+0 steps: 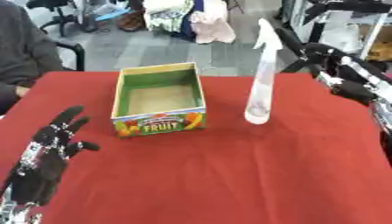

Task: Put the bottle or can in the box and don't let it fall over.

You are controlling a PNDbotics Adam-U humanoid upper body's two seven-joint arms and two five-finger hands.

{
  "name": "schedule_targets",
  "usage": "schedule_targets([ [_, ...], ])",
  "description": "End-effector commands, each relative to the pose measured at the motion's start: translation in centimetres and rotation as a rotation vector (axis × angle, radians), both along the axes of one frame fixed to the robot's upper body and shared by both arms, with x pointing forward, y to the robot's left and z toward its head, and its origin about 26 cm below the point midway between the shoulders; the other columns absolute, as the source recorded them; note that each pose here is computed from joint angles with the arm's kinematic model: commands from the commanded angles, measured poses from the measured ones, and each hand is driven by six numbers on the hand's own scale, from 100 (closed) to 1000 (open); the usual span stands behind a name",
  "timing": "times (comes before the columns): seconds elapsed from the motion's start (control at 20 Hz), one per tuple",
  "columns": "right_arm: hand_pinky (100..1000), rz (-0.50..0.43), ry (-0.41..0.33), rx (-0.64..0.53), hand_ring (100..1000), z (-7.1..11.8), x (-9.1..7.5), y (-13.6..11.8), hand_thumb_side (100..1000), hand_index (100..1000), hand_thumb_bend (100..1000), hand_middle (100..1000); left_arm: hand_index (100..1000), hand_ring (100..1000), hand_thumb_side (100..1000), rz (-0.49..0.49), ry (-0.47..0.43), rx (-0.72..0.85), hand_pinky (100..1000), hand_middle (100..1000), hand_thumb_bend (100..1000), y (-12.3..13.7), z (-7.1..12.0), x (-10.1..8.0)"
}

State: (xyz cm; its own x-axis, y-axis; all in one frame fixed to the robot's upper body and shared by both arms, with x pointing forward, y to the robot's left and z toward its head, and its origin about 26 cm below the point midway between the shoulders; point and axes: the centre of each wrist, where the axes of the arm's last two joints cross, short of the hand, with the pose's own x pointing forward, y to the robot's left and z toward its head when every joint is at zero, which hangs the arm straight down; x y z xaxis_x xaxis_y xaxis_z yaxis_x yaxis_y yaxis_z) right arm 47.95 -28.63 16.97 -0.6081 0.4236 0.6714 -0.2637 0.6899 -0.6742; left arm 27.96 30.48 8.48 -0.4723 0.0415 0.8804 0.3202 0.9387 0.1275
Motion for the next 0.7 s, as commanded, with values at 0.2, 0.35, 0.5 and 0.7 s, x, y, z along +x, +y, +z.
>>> schedule_targets([
  [0.2, 956, -0.070, -0.101, -0.066, 1000, 1.4, 0.4, 0.7, 464, 1000, 100, 1000, 1000, 1000, 916, -0.012, -0.027, 0.001, 652, 1000, 179, 0.0, 0.8, 0.2],
  [0.35, 967, -0.071, -0.129, -0.090, 1000, 1.3, 0.4, 1.7, 445, 1000, 100, 1000, 1000, 1000, 914, -0.019, -0.028, -0.001, 653, 1000, 179, -0.1, 0.9, 0.2],
  [0.5, 970, -0.085, -0.149, -0.106, 1000, 1.0, 0.5, 2.6, 430, 1000, 100, 1000, 1000, 1000, 914, -0.021, -0.028, -0.002, 653, 1000, 179, -0.1, 0.9, 0.3],
  [0.7, 973, -0.105, -0.180, -0.121, 1000, 0.6, 0.5, 3.3, 421, 1000, 100, 1000, 1000, 1000, 911, -0.030, -0.030, -0.007, 654, 1000, 179, -0.3, 1.0, 0.4],
])
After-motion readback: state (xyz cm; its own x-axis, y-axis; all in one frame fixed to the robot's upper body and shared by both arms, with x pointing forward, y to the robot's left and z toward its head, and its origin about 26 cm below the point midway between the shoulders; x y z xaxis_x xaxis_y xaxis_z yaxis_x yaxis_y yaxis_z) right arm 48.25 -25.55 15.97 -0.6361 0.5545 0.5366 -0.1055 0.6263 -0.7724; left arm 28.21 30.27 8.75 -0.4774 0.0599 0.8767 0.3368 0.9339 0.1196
